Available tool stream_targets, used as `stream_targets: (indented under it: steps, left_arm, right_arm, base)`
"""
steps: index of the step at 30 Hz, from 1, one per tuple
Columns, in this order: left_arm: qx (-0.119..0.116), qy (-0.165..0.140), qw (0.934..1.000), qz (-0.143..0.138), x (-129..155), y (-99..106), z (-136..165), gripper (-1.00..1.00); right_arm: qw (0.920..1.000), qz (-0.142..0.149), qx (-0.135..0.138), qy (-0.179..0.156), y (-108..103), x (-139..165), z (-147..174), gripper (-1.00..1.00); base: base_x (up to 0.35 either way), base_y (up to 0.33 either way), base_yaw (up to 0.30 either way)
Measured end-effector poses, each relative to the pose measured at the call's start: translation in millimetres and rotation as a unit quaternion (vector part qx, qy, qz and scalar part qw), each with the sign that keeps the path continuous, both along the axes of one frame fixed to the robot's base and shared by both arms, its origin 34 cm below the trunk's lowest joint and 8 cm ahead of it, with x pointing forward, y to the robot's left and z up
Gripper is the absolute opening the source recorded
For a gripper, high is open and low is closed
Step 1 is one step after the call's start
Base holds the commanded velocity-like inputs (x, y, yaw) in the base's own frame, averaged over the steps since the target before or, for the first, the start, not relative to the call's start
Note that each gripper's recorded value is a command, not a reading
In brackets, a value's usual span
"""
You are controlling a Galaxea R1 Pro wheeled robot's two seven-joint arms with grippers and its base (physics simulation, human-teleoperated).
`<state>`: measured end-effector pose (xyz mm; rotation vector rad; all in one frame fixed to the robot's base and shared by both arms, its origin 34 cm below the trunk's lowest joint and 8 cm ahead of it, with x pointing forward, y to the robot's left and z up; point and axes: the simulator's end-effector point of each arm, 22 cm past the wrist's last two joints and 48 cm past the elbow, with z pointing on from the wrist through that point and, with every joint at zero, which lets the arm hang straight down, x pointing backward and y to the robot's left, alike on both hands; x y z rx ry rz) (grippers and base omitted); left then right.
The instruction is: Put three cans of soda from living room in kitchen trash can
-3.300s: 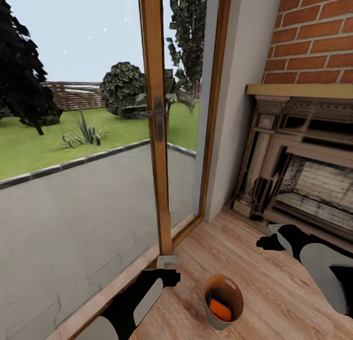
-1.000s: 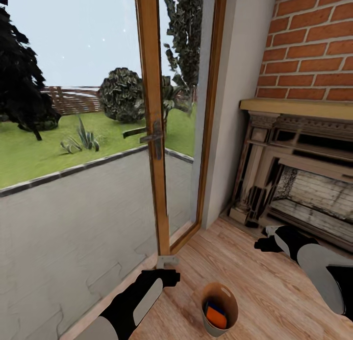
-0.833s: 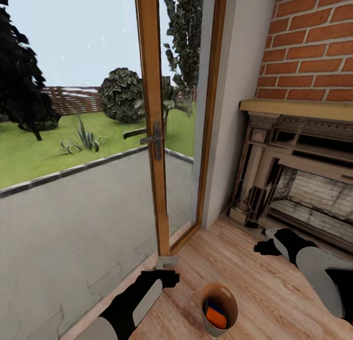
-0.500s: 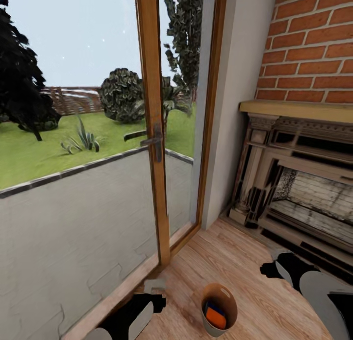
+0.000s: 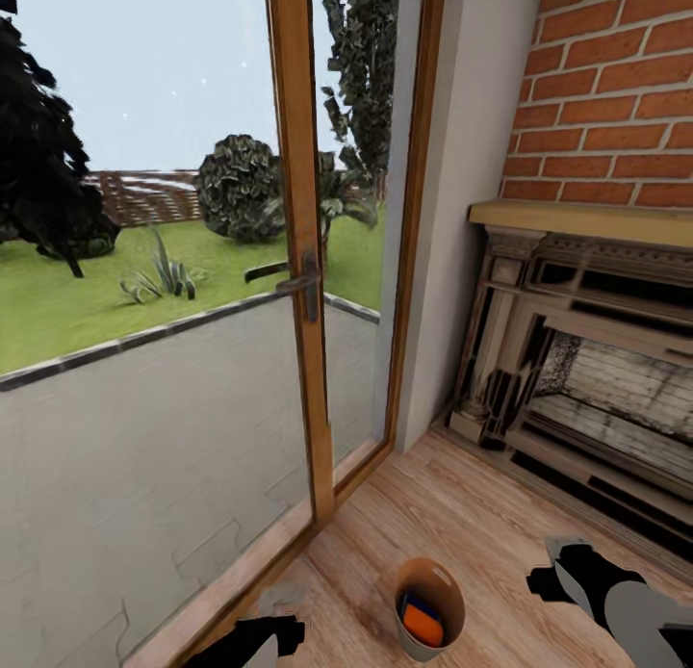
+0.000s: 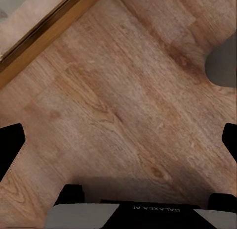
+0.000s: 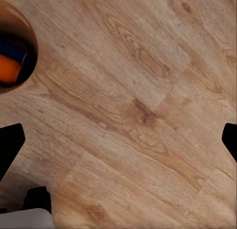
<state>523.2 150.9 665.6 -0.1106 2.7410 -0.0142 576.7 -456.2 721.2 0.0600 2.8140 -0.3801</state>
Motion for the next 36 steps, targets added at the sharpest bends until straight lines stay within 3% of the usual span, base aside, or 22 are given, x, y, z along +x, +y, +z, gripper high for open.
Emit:
stream_targets:
  steps: [8, 19, 36]
  left_arm:
    - [-0.011, 0.012, 0.9999, -0.002, -33.6, 5.9, -10.9, 1.0]
    - [-0.005, 0.03, 0.9995, 0.003, -81.2, 15.1, -20.9, 1.0]
    - [0.012, 0.026, 0.9995, 0.013, -124.6, 40.4, -21.8, 1.0]
  right_arm:
    - [0.9998, 0.002, -0.001, 0.018, -0.8, -34.2, -11.7, 1.0]
    - [0.9995, 0.011, -0.007, 0.028, -6.7, -90.8, -31.0, 1.0]
    - [0.9982, 0.02, -0.008, 0.055, -6.4, -165.0, -46.7, 1.0]
  base:
    - [0.0, 0.0, 0.0]
    - [0.0, 0.0, 0.0]
    - [0.0, 0.0, 0.0]
